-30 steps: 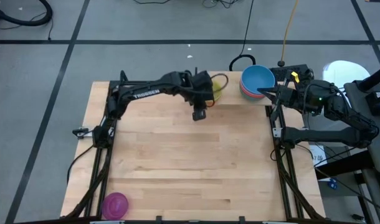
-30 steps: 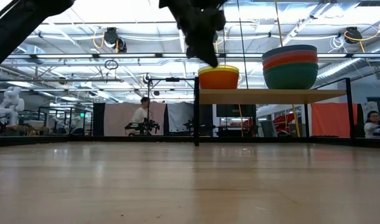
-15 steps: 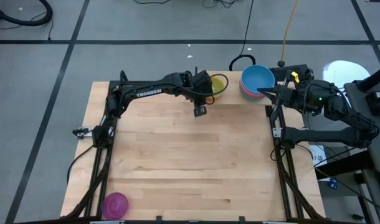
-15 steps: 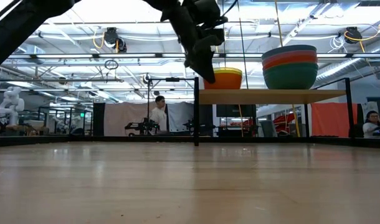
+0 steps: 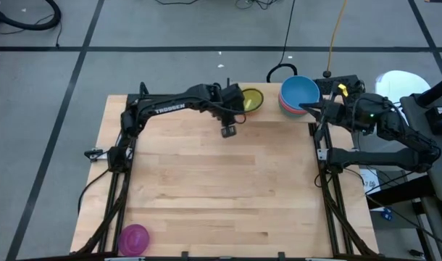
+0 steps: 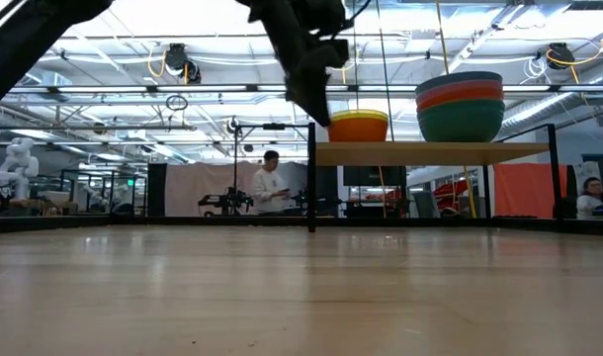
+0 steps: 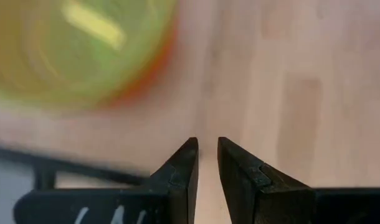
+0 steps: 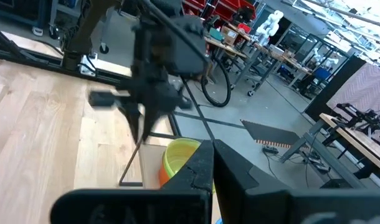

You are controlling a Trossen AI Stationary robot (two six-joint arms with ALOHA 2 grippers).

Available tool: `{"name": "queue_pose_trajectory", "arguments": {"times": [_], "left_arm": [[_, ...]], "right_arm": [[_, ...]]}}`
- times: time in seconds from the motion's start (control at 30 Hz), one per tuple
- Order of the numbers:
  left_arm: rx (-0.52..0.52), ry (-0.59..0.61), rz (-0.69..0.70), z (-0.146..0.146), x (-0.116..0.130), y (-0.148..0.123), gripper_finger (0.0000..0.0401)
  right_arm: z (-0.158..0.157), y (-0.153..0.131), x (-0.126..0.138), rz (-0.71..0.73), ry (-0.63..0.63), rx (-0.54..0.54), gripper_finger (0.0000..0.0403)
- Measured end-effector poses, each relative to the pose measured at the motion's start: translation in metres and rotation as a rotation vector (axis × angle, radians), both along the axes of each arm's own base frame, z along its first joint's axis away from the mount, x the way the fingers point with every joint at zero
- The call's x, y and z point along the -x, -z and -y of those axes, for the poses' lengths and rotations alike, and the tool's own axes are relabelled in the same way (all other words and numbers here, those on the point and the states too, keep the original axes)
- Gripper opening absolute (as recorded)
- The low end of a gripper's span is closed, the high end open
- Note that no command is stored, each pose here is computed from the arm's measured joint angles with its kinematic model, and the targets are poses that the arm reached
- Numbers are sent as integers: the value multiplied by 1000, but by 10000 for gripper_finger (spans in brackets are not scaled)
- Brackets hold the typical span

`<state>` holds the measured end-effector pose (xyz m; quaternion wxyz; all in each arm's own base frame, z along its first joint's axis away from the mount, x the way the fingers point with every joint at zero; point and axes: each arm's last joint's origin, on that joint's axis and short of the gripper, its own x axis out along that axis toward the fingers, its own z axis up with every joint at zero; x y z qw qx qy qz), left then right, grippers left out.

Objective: Place and stack bowls onto a shelf
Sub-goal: Stack the violet bowl inside the yellow bowl on the shelf

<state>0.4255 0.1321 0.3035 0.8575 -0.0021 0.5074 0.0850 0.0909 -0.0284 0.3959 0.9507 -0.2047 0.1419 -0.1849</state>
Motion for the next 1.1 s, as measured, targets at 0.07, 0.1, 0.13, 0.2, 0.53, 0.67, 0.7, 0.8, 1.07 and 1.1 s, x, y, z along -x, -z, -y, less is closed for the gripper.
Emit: {"name": "queue_pose_trajectory", "arguments": {"times": [0.07, 0.1, 0.13, 0.2, 0.53, 0.67, 0.7, 0.8, 1.07, 1.1], "left_arm": [[37, -11, -68, 11, 9, -4, 67], [59, -34, -86, 17, 14, -8, 67], [84, -65, -107, 23, 18, -11, 67], [140, -141, -168, 35, 29, -17, 67], [309, -540, -323, 103, 62, -36, 67], [341, -624, -309, 129, 63, -40, 67], [347, -641, -305, 136, 63, -40, 67], [360, -675, -297, 155, 64, -41, 67], [356, -795, -254, 199, 70, -41, 67], [360, -804, -251, 205, 71, -41, 67]], "right_arm": [[0, 1, 0, -11, -1, -3, 0], [0, 2, 0, -16, -2, -5, 0], [0, 2, 0, -22, -3, -6, 0], [-1, 3, 0, -25, -19, -10, 0], [-3, 3, -1, -33, -110, -6, 0], [-3, 3, -1, -34, -110, -5, 0], [-3, 3, -1, -34, -112, -4, 0], [-3, 3, -1, -35, -114, -4, 0], [-3, 3, -1, -34, -113, -5, 0], [-3, 3, -1, -34, -110, -5, 0]]}}
